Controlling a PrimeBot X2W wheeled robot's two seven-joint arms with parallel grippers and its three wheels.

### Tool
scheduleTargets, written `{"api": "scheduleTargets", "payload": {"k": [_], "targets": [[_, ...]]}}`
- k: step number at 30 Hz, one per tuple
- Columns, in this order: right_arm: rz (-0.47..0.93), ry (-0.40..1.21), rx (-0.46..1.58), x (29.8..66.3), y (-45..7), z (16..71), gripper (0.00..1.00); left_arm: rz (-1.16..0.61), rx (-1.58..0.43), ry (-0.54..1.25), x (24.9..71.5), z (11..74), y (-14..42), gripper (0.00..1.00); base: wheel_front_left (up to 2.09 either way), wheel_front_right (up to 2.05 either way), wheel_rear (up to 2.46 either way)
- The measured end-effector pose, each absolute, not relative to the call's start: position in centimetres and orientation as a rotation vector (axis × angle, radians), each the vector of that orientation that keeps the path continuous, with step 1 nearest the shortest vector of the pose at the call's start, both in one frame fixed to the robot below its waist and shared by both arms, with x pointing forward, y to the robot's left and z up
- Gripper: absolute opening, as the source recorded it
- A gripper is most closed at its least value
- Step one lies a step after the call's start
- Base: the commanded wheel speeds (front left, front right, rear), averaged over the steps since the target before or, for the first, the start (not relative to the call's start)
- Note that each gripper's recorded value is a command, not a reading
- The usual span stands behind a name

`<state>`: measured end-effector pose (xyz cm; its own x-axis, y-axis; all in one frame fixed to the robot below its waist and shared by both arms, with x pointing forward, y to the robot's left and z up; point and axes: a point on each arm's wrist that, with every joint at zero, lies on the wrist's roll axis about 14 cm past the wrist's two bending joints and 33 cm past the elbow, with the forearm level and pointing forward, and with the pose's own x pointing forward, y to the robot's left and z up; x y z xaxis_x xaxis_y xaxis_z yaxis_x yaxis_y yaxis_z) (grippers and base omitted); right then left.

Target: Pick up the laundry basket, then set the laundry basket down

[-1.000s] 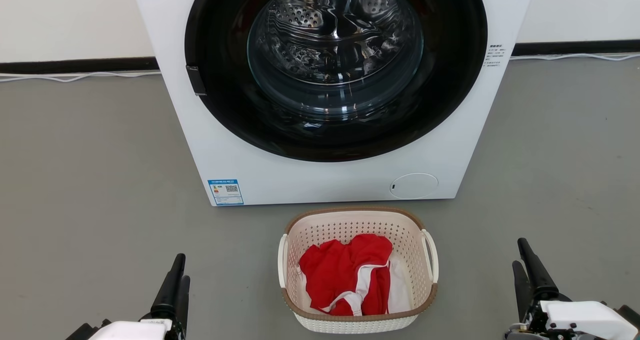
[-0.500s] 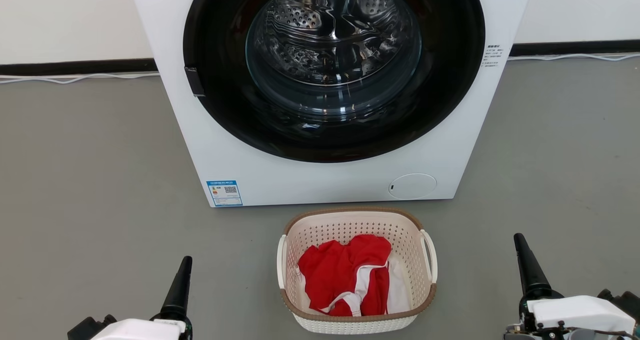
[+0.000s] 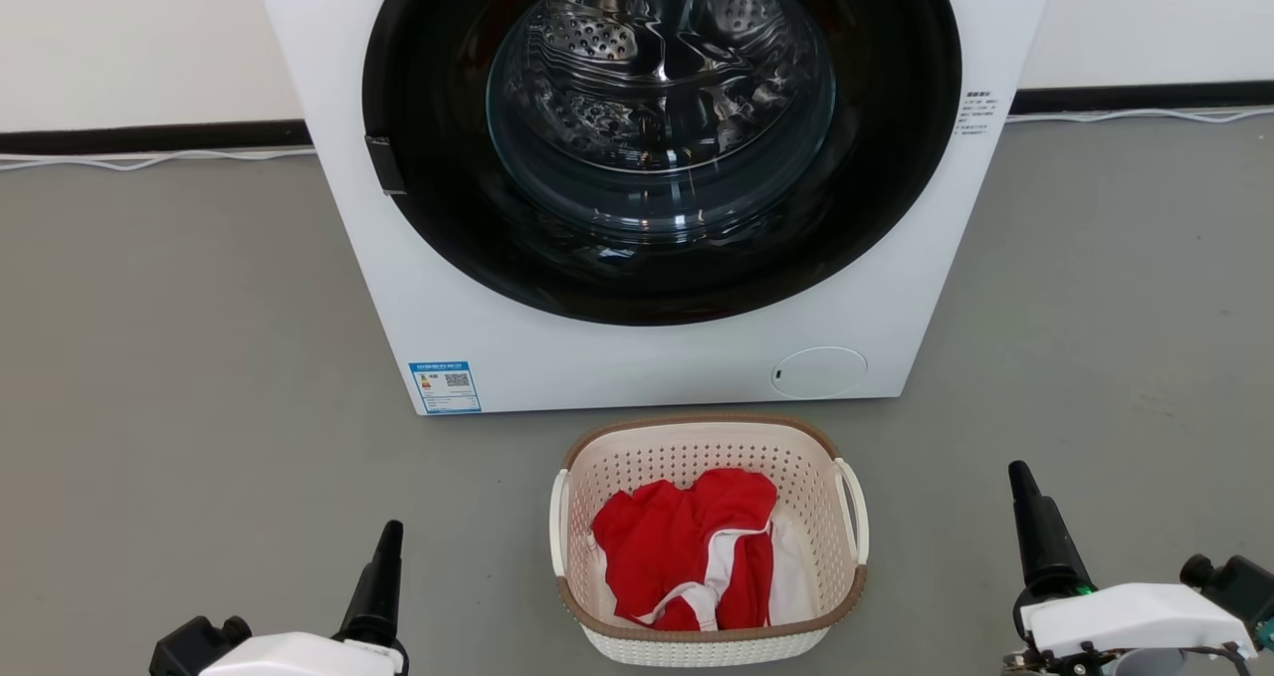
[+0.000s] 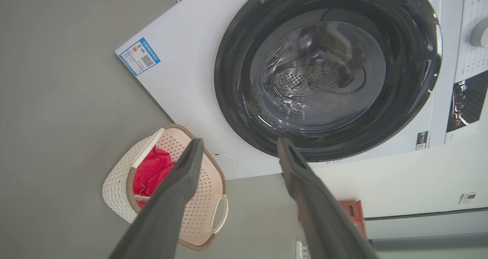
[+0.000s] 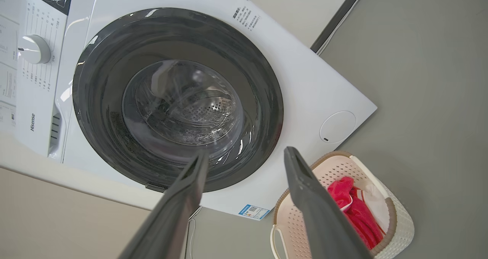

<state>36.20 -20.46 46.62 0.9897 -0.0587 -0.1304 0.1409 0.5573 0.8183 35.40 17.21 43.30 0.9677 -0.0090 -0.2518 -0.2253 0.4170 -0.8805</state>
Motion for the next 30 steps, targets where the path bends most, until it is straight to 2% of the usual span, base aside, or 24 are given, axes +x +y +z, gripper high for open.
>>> {"api": "scheduleTargets", "payload": {"k": [30], "targets": [[-0.07, 0.113, 0.515, 35.7, -20.4, 46.1, 1.0, 0.137, -0.683, 0.279, 35.0, 41.8, 17.1, 1.0, 0.0, 0.0, 0.0]]}}
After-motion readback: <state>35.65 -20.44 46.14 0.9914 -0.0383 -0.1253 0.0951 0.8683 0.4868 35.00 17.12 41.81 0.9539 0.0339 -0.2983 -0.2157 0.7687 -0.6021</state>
